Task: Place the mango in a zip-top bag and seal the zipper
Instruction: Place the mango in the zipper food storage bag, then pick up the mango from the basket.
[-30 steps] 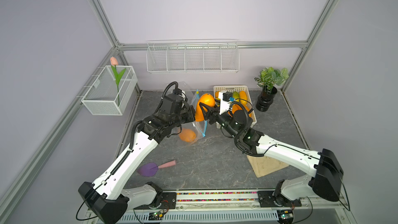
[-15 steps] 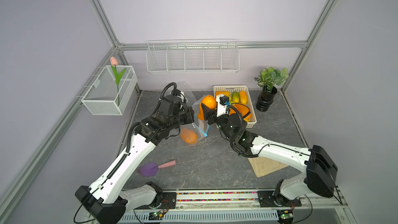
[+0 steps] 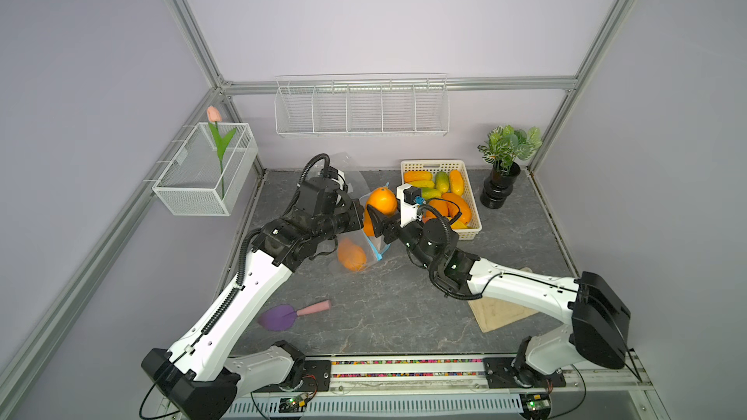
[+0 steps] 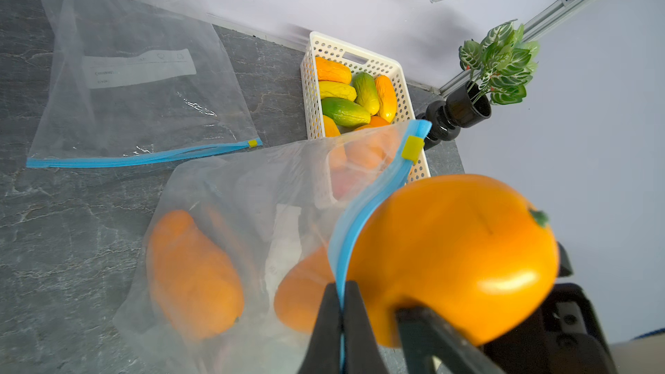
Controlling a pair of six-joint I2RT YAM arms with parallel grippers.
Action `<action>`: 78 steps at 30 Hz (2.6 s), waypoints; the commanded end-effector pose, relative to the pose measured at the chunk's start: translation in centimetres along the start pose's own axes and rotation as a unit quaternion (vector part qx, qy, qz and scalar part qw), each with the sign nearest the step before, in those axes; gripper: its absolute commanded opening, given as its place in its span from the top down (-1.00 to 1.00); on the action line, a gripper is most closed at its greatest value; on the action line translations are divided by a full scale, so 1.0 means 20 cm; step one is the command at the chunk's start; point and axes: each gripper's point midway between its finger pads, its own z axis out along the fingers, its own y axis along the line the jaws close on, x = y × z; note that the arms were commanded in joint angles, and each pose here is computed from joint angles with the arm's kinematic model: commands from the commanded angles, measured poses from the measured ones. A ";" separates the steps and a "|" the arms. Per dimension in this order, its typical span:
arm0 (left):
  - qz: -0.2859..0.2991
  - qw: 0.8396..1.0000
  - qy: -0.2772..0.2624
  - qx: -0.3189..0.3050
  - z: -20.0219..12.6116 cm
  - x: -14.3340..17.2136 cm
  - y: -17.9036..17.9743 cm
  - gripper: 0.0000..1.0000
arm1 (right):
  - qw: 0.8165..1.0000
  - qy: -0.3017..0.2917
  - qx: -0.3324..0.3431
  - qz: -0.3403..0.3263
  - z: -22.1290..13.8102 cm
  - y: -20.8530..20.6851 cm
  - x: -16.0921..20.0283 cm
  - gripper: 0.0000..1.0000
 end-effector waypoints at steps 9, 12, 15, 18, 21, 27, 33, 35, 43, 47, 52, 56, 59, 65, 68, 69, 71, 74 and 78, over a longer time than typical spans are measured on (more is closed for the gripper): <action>-0.019 0.999 -0.008 0.038 -0.01 -0.08 -0.05 1.00 | 0.999 -0.026 -0.022 0.027 -0.01 -0.03 0.00 -0.08; -0.020 0.999 -0.005 0.036 -0.01 -0.07 -0.04 1.00 | 1.000 -0.016 -0.015 -0.012 0.04 -0.01 0.01 -0.01; -0.021 0.999 -0.008 0.038 -0.01 -0.07 -0.04 1.00 | 0.997 0.030 0.064 -0.040 0.11 -0.09 0.11 -0.02; -0.022 0.999 -0.013 0.037 -0.02 -0.07 -0.03 1.00 | 0.995 0.074 0.061 -0.016 0.13 -0.10 0.24 -0.13; -0.024 0.999 -0.013 0.033 -0.01 -0.07 -0.02 1.00 | 0.997 0.071 -0.001 0.009 0.09 0.00 0.24 -0.44; -0.031 0.999 -0.008 0.032 0.01 -0.07 0.02 1.00 | 0.997 0.064 -0.037 0.039 0.01 0.02 0.07 -0.74; -0.030 0.999 -0.013 0.030 0.00 -0.08 0.03 1.00 | 0.996 0.080 -0.018 0.038 -0.09 -0.05 -0.06 -0.95; -0.031 0.999 -0.012 0.026 -0.01 -0.08 0.04 1.00 | 0.995 0.095 0.010 0.037 -0.16 -0.13 -0.10 -0.86; -0.033 0.999 -0.003 0.035 0.03 -0.02 0.06 1.00 | 0.922 0.308 0.216 0.093 -0.41 -0.85 0.24 -0.86; -0.039 0.998 -0.008 0.045 0.03 -0.01 0.06 1.00 | 0.868 0.415 0.260 0.080 -0.43 -1.01 0.42 -0.97; -0.042 0.998 -0.019 0.038 0.00 0.00 0.09 1.00 | 0.835 0.453 0.301 0.078 -0.37 -1.17 0.55 -0.92; -0.040 0.999 -0.016 0.028 -0.01 0.02 0.11 1.00 | 0.804 0.480 0.346 0.062 -0.36 -1.32 0.62 -0.92; -0.035 0.999 -0.014 0.023 -0.01 0.03 0.12 1.00 | 0.789 0.501 0.352 0.055 -0.35 -1.37 0.68 -0.92; -0.028 0.999 -0.020 0.002 -0.02 0.03 0.16 1.00 | 0.765 0.526 0.368 0.043 -0.37 -1.47 0.78 -0.92; -0.025 0.999 -0.022 -0.001 -0.03 0.02 0.17 1.00 | 0.758 0.537 0.367 0.041 -0.38 -1.51 0.80 -0.92; -0.025 0.999 -0.022 -0.002 -0.03 0.02 0.17 1.00 | 0.755 0.541 0.368 0.040 -0.38 -1.52 0.81 -0.92; -0.025 0.999 -0.022 -0.004 -0.02 0.03 0.17 1.00 | 0.748 0.548 0.374 0.035 -0.38 -1.54 0.83 -0.92; -0.025 0.999 -0.023 -0.006 -0.03 0.02 0.18 1.00 | 0.746 0.551 0.373 0.036 -0.37 -1.56 0.85 -0.87; -0.023 0.999 -0.024 -0.009 -0.04 0.02 0.18 1.00 | 0.743 0.548 0.383 0.024 -0.37 -1.58 0.82 -0.58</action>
